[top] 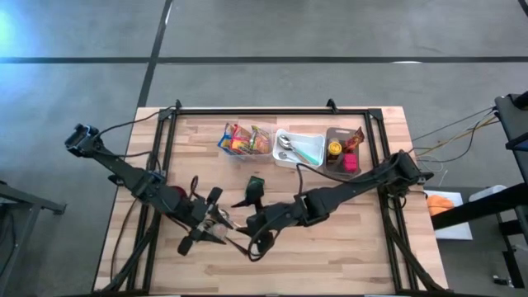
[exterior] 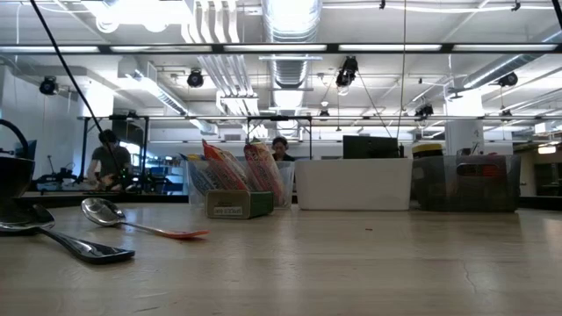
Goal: Pick & Place Food Item
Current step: Put the brown seasoning bottle into the black bin
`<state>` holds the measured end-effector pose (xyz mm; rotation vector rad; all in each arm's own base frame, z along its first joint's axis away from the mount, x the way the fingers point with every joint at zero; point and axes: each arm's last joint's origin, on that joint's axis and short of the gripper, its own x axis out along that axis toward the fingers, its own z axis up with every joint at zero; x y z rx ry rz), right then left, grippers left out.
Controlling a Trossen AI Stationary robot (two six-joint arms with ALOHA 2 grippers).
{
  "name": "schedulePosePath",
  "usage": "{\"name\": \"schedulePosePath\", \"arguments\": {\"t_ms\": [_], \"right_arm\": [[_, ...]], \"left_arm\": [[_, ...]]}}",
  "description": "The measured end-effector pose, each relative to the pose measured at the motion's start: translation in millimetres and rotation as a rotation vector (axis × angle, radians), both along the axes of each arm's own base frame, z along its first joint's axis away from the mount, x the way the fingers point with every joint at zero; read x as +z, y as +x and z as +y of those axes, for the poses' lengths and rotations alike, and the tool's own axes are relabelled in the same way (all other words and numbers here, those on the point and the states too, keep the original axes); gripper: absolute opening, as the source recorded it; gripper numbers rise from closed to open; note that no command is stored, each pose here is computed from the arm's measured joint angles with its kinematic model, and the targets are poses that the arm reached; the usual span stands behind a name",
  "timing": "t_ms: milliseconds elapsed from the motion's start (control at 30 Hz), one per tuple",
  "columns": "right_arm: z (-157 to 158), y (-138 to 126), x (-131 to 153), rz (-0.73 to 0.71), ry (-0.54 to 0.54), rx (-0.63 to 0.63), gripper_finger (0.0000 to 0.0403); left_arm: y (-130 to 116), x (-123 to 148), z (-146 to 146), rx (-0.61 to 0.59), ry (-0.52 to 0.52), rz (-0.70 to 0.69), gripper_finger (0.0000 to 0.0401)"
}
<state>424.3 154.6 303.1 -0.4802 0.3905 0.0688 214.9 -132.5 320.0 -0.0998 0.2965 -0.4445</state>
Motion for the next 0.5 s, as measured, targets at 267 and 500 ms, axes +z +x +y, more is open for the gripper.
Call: {"name": "schedulePosePath", "arguments": {"t_ms": [267, 500], "right_arm": [[27.4, -15.4, 17.7, 0.068, -0.2, 0.096, 0.0329], [43.9, -22.7, 25.4, 0.043, -0.332, 0.165, 0.0329]], "left_arm": [[-2.1, -8.7, 1.2, 0.023, -0.013, 0.095, 0.017], [2.2, -10.5, 6.1, 0.052, -0.011, 0.104, 0.017]]}}
